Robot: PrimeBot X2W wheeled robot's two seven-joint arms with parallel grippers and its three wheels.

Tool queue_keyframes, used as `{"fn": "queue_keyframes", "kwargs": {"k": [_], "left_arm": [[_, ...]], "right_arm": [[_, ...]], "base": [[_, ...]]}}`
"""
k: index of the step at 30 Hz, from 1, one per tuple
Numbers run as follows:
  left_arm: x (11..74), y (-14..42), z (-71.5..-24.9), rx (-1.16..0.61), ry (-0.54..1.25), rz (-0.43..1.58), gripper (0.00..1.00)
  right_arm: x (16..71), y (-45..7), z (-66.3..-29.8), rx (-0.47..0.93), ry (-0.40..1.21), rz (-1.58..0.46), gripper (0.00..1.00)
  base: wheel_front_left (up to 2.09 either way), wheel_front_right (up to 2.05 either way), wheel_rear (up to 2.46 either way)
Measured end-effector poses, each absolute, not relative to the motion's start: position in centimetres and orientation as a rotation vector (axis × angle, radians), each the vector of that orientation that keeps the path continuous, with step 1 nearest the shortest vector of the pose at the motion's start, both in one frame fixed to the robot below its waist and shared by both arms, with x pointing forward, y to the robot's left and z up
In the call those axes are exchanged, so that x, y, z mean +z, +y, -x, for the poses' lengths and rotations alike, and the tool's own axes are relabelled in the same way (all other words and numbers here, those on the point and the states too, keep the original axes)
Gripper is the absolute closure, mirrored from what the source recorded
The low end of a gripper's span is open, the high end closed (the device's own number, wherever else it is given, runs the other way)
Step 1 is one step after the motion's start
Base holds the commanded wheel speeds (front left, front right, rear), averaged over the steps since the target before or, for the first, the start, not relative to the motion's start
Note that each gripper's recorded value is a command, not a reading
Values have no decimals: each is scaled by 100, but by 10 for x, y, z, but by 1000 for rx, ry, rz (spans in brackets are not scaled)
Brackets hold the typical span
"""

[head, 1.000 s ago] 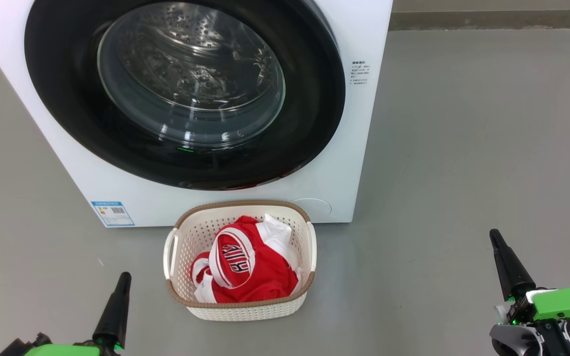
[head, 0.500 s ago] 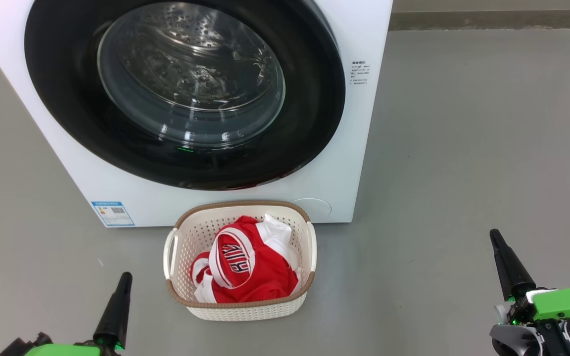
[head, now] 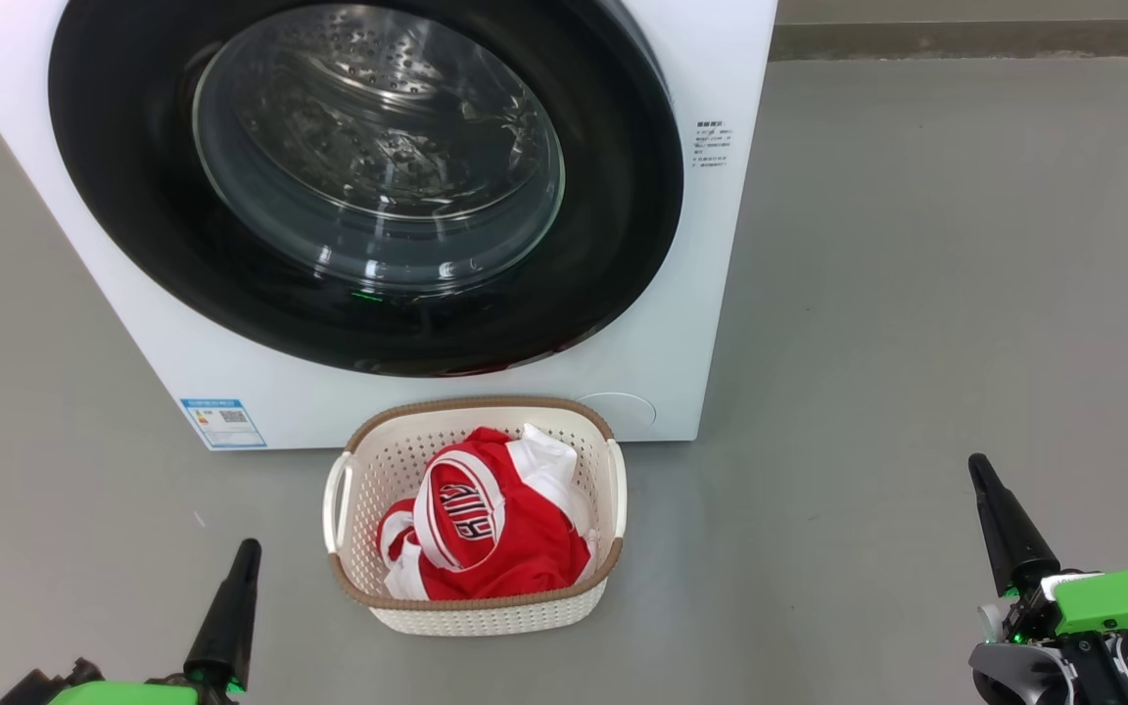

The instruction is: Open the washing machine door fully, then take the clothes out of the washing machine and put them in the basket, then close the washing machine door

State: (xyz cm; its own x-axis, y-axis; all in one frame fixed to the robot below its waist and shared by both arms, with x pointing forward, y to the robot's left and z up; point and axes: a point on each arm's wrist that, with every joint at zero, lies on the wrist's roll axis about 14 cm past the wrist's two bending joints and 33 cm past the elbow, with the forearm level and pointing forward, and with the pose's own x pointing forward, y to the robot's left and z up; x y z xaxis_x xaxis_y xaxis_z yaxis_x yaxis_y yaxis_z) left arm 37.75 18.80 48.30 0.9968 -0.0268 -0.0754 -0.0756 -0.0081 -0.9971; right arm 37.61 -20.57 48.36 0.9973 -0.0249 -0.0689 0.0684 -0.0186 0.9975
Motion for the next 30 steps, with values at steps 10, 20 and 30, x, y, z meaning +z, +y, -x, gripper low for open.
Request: {"fn": "queue_keyframes", "kwargs": {"k": [10,20,30], "left_arm": [[483,188,-378,39,80,1580,100],[483,188,-378,39,80,1581,100],[483,188,-378,40,79,1581,100]], "right_arm": [[484,-206,-376,-75,33,-1588,100],[483,-206,-376,-75,33,-1589,100],[483,-205,-376,-75,35,-1586,100]], "base": [[0,0,0],[0,0,0],[0,0,0]]}}
